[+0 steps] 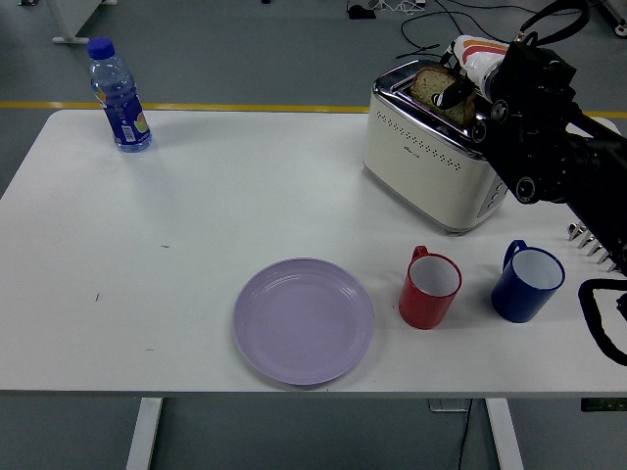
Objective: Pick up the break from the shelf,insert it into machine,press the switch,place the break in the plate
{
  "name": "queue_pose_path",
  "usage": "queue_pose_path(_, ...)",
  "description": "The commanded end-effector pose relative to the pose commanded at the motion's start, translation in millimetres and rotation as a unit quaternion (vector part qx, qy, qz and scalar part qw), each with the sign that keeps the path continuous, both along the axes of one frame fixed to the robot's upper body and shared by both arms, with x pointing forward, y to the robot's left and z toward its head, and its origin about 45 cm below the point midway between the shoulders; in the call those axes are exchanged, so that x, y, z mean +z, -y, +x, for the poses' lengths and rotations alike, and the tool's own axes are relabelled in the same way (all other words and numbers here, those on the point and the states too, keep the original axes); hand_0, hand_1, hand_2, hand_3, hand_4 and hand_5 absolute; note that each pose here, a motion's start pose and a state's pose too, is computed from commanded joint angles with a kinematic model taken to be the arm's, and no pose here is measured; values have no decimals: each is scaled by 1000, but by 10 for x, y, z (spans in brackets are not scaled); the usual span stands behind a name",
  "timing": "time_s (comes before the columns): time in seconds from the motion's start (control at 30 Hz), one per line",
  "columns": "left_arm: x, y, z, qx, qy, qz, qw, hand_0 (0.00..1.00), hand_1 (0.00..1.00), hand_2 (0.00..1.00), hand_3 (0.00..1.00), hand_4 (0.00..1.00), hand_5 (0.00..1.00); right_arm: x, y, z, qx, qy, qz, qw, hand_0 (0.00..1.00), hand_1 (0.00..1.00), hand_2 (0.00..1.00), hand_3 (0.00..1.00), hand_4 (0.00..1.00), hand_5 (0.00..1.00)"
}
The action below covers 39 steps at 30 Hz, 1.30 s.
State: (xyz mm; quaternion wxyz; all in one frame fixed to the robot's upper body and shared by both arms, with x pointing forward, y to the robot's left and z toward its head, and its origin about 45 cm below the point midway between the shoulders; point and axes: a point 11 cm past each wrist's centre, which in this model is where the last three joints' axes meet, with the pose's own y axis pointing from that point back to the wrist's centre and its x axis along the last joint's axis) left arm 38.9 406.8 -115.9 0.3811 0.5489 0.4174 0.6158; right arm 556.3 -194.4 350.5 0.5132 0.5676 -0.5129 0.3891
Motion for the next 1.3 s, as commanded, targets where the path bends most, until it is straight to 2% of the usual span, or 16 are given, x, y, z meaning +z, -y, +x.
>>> queue_pose_path(0.03, 0, -1, 1, 0, 0, 0, 1000, 685, 603, 656, 679, 429, 998, 0, 5, 2, -1, -1, -2, 1000, 491, 510, 539, 685, 735, 252)
queue_pose_path(0.2, 2, -3, 5, -1, 0, 1, 1000, 685, 603, 656, 679, 429, 998, 28, 21, 12, -3, 4, -21, 1000, 491, 510, 539, 685, 735, 252)
queue_pose_path(0.23, 2, -4, 7, 0, 0, 1, 1000, 685, 602, 655, 679, 429, 998, 34, 22, 14, -3, 5, -26, 1000, 402, 442, 482, 613, 726, 247)
queue_pose_path(0.4, 5, -9, 18, -1, 1, 2, 1000, 685, 602, 655, 679, 429, 998, 50, 88, 31, -12, 8, -38, 999, 402, 442, 482, 613, 726, 247)
queue_pose_path(0.43, 6, -9, 21, -2, 1, 2, 1000, 685, 596, 655, 679, 431, 998, 52, 97, 34, -12, 10, -39, 999, 371, 407, 448, 586, 723, 244)
queue_pose_path(0.8, 9, -14, 29, -1, 1, 4, 1000, 686, 591, 652, 677, 434, 998, 10, 118, 33, -14, 9, -35, 999, 359, 402, 447, 584, 717, 240)
queue_pose_path(0.83, 9, -17, 30, -1, 2, 5, 1000, 686, 588, 646, 676, 433, 998, 9, 97, 31, -9, 12, -36, 999, 314, 351, 421, 525, 678, 198)
queue_pose_path(1.03, 11, -20, 31, 0, 2, 6, 1000, 686, 588, 646, 676, 433, 998, 35, 51, 31, 3, 27, -39, 999, 314, 351, 421, 525, 678, 198)
queue_pose_path(1.07, 12, -22, 31, -1, 2, 6, 1000, 686, 585, 644, 676, 434, 998, 48, 27, 30, 8, 30, -41, 999, 218, 294, 388, 478, 580, 70)
queue_pose_path(1.23, 12, -25, 27, -1, 1, 6, 1000, 686, 585, 644, 676, 434, 998, 96, -57, 24, 23, 44, -42, 998, 218, 294, 388, 478, 580, 70)
queue_pose_path(1.27, 12, -26, 26, -1, 0, 6, 1000, 687, 583, 642, 676, 437, 998, 102, -67, 23, 25, 46, -42, 998, 159, 256, 355, 461, 534, 16)
queue_pose_path(1.3, 12, -27, 23, 0, 0, 6, 1000, 687, 583, 642, 676, 437, 998, 110, -81, 21, 27, 48, -41, 998, 159, 256, 355, 461, 534, 16)
